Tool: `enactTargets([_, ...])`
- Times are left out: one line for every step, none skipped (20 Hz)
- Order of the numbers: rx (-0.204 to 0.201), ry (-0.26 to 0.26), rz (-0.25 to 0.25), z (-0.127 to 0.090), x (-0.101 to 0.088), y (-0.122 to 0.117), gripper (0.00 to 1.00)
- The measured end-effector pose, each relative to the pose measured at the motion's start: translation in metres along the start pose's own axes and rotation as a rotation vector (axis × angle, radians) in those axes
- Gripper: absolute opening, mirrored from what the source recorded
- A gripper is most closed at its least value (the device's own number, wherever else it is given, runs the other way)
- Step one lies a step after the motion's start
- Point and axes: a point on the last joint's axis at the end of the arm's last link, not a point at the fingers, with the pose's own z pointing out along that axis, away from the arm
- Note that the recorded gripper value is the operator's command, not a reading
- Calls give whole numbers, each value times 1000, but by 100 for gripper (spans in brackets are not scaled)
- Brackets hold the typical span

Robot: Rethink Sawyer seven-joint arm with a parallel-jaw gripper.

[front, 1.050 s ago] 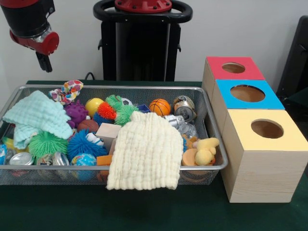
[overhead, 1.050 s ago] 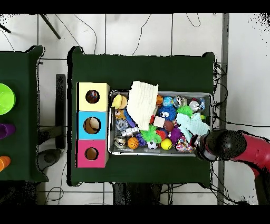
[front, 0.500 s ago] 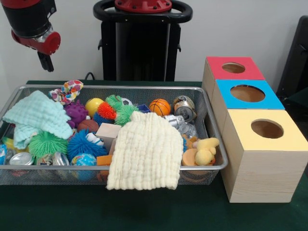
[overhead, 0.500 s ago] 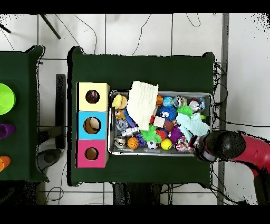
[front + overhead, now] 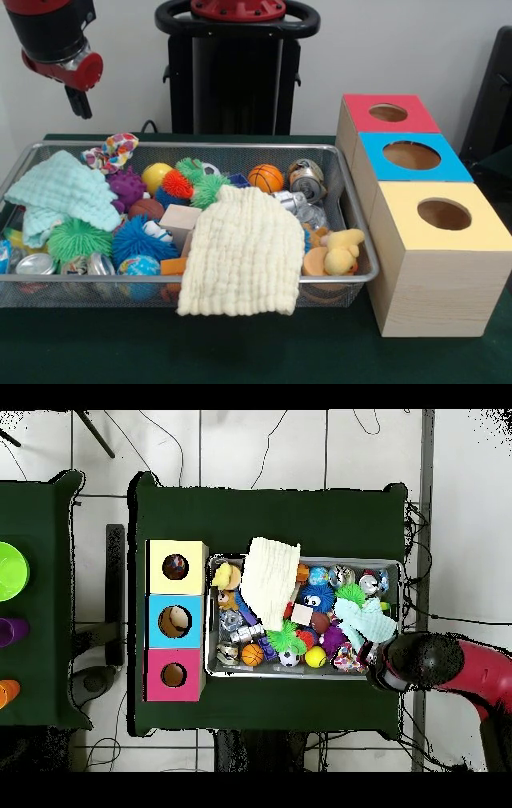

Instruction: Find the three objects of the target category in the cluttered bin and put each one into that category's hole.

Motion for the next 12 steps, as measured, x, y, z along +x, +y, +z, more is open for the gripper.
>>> enactTargets([0, 0, 0, 0, 0, 0, 0])
enactTargets([1, 1, 2, 0, 0, -1, 100])
enactTargets([1, 1, 2, 0, 0, -1, 100])
enactTargets([1, 1, 2, 0, 0, -1, 100])
enactTargets([1, 1, 2, 0, 0, -1, 100])
enactTargets([1, 1, 2, 0, 0, -1, 100])
enactTargets([2, 1, 3, 0, 0, -2, 100])
enactTargets([2, 2, 4, 1, 1, -2, 100])
enactTargets([2, 2, 4, 1, 1, -2, 100])
enactTargets([2, 3, 4, 1, 1, -2, 100])
enactTargets([2, 4, 4, 1, 2, -2, 100])
enactTargets([3, 5, 4, 2, 2, -2, 100])
